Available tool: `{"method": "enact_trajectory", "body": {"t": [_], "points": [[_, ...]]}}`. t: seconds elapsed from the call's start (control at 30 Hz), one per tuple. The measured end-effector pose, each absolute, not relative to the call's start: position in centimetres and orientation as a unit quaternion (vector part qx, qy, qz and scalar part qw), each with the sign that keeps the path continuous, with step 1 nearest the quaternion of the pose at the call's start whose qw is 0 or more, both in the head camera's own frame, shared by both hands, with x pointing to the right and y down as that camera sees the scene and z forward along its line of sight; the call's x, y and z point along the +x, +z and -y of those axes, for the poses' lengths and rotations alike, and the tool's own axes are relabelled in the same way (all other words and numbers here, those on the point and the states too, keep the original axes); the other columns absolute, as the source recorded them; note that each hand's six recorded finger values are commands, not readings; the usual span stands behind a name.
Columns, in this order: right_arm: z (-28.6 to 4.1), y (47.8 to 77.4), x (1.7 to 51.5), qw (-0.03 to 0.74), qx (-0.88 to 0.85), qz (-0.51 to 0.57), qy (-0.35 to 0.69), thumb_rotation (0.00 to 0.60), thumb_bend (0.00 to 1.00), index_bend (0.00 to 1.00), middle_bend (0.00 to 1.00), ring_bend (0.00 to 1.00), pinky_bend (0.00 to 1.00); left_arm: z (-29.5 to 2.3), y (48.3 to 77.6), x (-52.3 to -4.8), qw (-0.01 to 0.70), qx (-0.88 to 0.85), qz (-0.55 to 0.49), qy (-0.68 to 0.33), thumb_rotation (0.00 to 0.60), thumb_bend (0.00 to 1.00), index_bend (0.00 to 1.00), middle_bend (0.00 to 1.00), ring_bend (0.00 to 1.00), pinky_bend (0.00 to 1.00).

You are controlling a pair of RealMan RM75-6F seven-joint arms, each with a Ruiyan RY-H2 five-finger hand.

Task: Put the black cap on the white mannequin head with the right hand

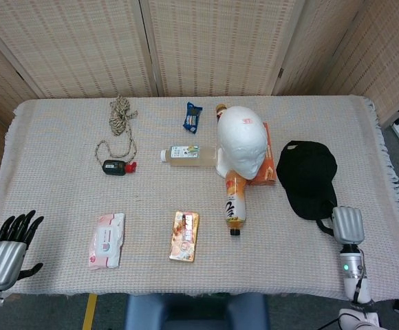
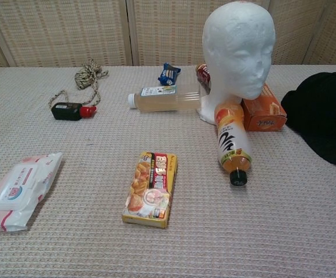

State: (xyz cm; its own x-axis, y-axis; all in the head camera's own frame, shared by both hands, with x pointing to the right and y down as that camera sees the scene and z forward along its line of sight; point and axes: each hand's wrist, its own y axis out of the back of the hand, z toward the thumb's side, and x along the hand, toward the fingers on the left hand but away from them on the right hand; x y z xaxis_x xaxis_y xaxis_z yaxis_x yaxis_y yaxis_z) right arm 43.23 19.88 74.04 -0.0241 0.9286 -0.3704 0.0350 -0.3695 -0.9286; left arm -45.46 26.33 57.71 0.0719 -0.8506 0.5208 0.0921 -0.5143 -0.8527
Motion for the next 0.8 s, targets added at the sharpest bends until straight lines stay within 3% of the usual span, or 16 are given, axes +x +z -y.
{"method": "enact_trajectory", "body": {"t": [0.67,0.8], "points": [[-18.0,75.7,41.6,0.353,-0.585,0.430,0.589,0.600,0.19,0.46,1.00,1.00,1.00,-26.1,58.4,-45.9,0.386,-0.606,-0.302,-0.626,0.600,0.08,0.12,0.00,0.00,0.10],[-17.6,75.8,41.5,0.347,-0.586,0.438,0.587,0.600,0.24,0.46,1.00,1.00,1.00,-26.1,58.4,-46.0,0.386,-0.604,-0.304,-0.628,0.600,0.08,0.12,0.00,0.00,0.10]]}}
